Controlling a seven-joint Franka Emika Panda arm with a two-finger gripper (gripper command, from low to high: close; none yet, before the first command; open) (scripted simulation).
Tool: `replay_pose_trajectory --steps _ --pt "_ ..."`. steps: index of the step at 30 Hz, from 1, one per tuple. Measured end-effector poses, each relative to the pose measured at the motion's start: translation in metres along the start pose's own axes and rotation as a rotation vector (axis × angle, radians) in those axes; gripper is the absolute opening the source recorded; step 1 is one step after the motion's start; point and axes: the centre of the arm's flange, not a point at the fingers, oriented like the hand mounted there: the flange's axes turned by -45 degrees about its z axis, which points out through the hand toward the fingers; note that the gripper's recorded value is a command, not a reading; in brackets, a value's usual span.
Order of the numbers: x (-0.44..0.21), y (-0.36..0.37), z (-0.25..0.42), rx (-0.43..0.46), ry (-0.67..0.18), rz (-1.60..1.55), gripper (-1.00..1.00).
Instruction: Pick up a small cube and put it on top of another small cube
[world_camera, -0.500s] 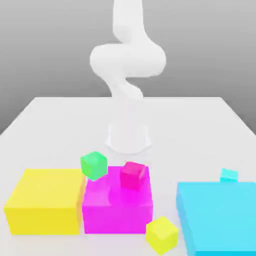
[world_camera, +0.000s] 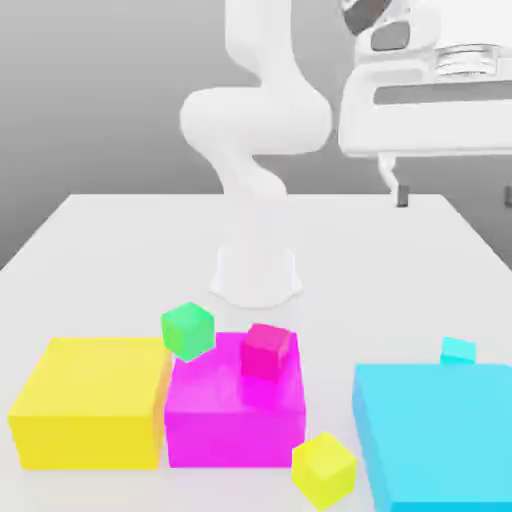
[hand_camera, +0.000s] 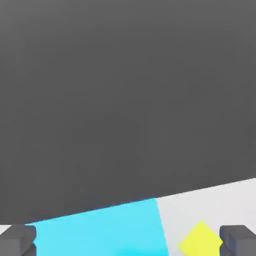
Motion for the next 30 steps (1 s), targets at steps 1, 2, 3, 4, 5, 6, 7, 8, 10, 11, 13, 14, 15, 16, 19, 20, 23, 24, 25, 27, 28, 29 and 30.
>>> replay_pose_trajectory --steps 1,2,3,4,5,6,7,8,10,11,13,14,15,16,19,20,23,24,25,27,28,29,30 --pt "-0.013 -0.007 0.014 -0.005 -0.023 0.010 0.00" --pt "-0.027 -0.014 0.027 -0.010 -0.045 0.020 0.00" --pt "-0.041 -0.020 0.040 -0.016 -0.068 0.030 0.00" --pt "-0.056 -0.026 0.052 -0.021 -0.091 0.040 0.00" --pt "-0.071 -0.031 0.064 -0.027 -0.114 0.050 0.00" --pt "-0.087 -0.035 0.075 -0.033 -0.137 0.059 0.00" --pt "-0.103 -0.039 0.085 -0.040 -0.161 0.069 0.00" --pt "-0.120 -0.043 0.095 -0.046 -0.184 0.079 0.00" --pt "-0.158 -0.051 0.111 -0.058 -0.233 0.088 0.00" --pt "-0.178 -0.055 0.117 -0.064 -0.257 0.090 0.00" --pt "-0.213 -0.056 0.130 -0.080 -0.306 0.112 0.00" --pt "-0.230 -0.055 0.135 -0.090 -0.330 0.128 0.00" --pt "-0.242 -0.054 0.140 -0.097 -0.349 0.140 0.00" --pt "-0.249 -0.054 0.145 -0.100 -0.359 0.147 0.00" --pt "-0.260 -0.055 0.161 -0.098 -0.368 0.156 0.00" --pt "-0.262 -0.055 0.167 -0.097 -0.369 0.157 0.00" --pt "-0.270 -0.053 0.186 -0.100 -0.370 0.156 0.00" --pt "-0.273 -0.052 0.193 -0.102 -0.370 0.155 0.00" --pt "-0.276 -0.050 0.200 -0.104 -0.369 0.153 0.00" --pt "-0.278 -0.049 0.204 -0.106 -0.368 0.152 -1.00" --pt "-0.278 -0.049 0.204 -0.105 -0.368 0.152 -1.00" --pt "-0.278 -0.049 0.204 -0.105 -0.368 0.152 -1.00" --pt "-0.278 -0.049 0.204 -0.104 -0.369 0.152 -1.00"
